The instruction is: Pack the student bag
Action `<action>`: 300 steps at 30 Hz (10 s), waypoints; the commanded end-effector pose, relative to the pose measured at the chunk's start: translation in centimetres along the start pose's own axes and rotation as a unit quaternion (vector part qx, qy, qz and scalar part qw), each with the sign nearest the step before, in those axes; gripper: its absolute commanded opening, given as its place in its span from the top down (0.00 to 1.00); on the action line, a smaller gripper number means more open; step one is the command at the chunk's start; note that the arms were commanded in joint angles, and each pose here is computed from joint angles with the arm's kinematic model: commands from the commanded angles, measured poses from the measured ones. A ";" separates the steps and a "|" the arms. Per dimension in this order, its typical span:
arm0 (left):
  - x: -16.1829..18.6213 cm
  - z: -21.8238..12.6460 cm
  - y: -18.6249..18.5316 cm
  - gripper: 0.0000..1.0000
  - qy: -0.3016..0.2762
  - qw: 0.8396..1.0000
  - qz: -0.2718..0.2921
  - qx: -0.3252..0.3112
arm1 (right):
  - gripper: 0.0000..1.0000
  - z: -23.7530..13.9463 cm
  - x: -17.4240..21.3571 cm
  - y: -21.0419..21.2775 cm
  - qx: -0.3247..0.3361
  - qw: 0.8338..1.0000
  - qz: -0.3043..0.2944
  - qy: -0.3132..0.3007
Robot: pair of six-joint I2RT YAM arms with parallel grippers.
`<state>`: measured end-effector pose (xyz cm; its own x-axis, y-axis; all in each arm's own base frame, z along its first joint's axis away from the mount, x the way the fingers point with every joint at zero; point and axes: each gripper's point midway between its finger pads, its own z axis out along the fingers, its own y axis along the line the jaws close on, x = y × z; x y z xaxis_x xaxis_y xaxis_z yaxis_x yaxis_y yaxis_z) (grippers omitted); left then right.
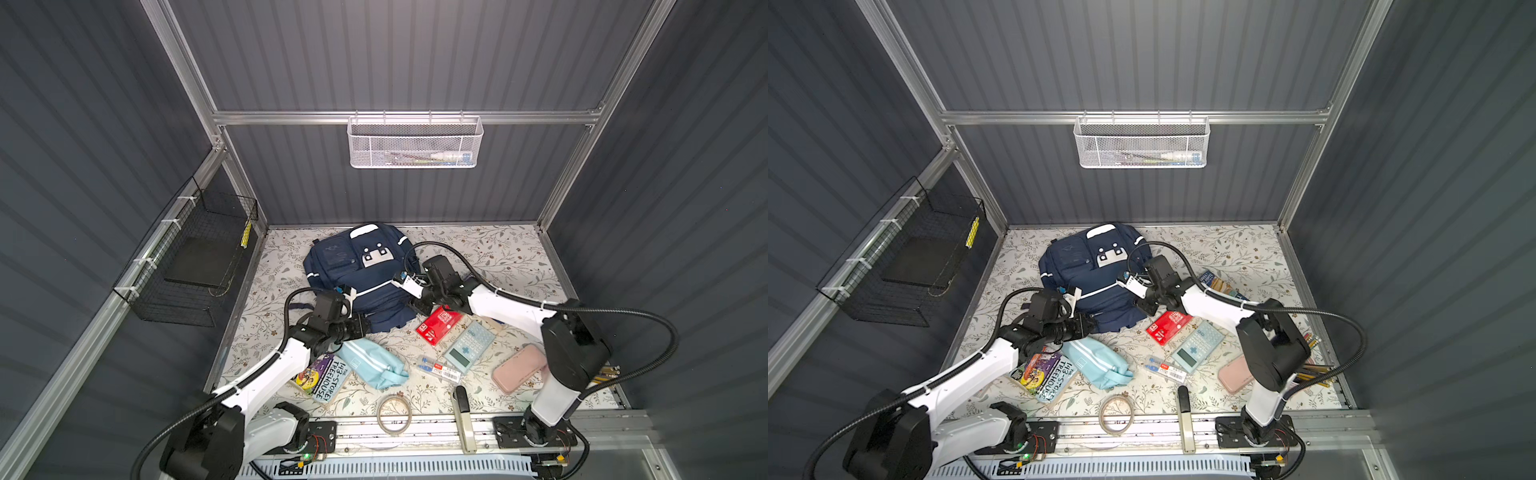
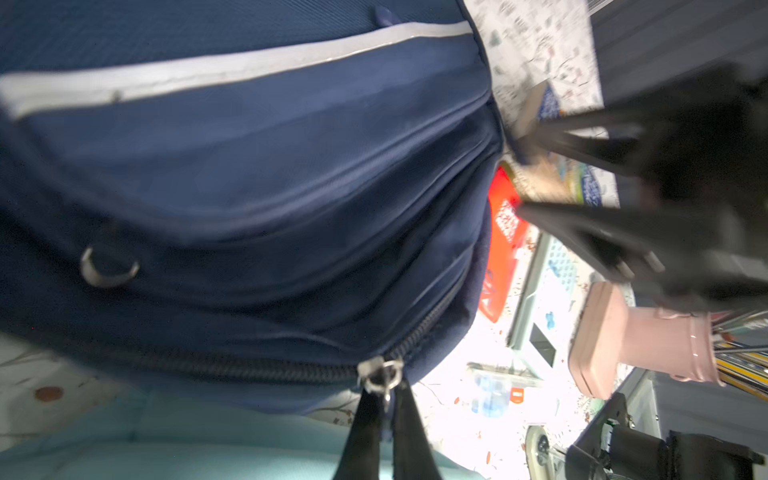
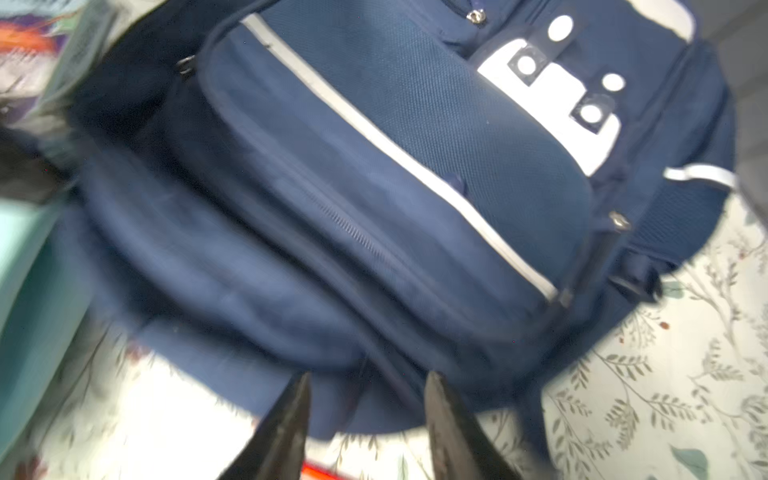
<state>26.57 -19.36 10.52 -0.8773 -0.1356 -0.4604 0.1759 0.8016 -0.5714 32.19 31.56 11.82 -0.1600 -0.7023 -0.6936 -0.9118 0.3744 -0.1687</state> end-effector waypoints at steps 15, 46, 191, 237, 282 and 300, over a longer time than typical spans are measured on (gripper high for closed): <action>-4.1 -2.2 -5.5 1.00 -0.025 0.997 0.009 0.076 | 0.43 5.8 -5.4 1.7 0.174 0.958 -0.207 -0.097; -5.7 -2.6 12.1 1.00 -0.051 0.985 -0.099 -0.134 | 1.00 -4.4 0.2 -1.7 0.198 0.964 -0.091 -0.154; -1.2 31.7 -15.5 0.63 0.132 0.977 0.156 0.066 | 0.54 -11.4 24.8 -12.9 0.089 0.625 0.774 -0.054; -6.1 23.9 -22.6 0.04 0.039 0.953 0.137 0.269 | 1.00 -18.8 13.9 -12.0 -0.020 0.719 0.661 -0.215; -10.3 6.7 -27.3 1.00 -0.014 0.936 0.101 0.336 | 0.11 -27.6 14.9 -11.7 0.275 0.763 0.520 -0.269; -11.9 1.5 -28.0 1.00 -0.042 0.915 0.080 0.393 | 0.11 -20.9 8.7 -9.6 -0.011 0.823 0.486 -0.295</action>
<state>33.36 -41.41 26.80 -0.8140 -0.0811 -0.5752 0.5391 0.2629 -0.8001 31.89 7.25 21.71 -0.5951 0.4004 -0.6968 -0.3876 0.6165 0.6853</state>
